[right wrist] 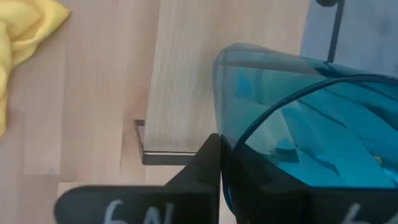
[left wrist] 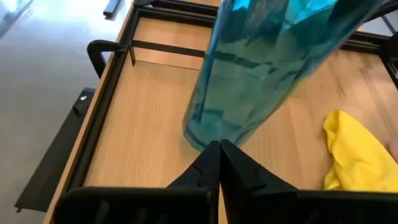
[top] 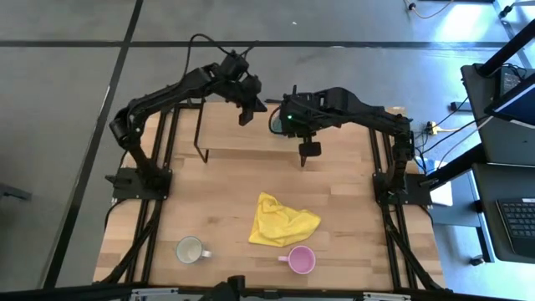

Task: Stack small to large cups/mugs on shelf
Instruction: Put the blue cup on the shelf

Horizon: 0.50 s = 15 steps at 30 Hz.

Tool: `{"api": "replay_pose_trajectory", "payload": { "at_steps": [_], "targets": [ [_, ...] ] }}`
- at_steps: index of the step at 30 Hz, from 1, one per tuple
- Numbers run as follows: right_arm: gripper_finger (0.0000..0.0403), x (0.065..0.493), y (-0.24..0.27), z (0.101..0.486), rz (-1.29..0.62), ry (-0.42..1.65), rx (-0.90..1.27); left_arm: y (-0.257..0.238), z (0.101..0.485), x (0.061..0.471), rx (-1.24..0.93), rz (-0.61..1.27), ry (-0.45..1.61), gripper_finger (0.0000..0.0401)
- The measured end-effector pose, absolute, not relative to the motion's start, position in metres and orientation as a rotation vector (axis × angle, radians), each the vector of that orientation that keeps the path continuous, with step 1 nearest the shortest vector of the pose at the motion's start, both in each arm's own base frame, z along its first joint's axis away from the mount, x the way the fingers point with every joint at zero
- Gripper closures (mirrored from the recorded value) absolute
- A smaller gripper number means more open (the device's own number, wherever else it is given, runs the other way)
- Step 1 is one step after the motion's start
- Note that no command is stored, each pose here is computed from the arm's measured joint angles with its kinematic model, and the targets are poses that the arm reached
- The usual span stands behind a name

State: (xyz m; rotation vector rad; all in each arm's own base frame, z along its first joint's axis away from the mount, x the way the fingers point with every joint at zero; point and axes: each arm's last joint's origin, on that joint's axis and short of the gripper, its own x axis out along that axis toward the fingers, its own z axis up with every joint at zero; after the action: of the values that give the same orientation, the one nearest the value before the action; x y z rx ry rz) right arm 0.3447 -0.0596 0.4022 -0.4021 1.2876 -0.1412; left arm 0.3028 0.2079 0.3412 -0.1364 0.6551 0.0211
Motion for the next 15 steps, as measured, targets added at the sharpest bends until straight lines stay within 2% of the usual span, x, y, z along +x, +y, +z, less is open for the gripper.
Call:
{"api": "replay_pose_trajectory", "payload": {
  "at_steps": [10,15],
  "targets": [
    [0.0384,0.348,-0.046,0.403,-0.085,1.254,-0.412,0.215,0.326,0.311,-0.221,0.006,0.676,0.0400],
    [0.0384,0.347,-0.048,0.403,-0.135,1.268,-0.424,0.207,0.322,0.319,-0.219,-0.012,0.686,0.0399]
  ]
}}
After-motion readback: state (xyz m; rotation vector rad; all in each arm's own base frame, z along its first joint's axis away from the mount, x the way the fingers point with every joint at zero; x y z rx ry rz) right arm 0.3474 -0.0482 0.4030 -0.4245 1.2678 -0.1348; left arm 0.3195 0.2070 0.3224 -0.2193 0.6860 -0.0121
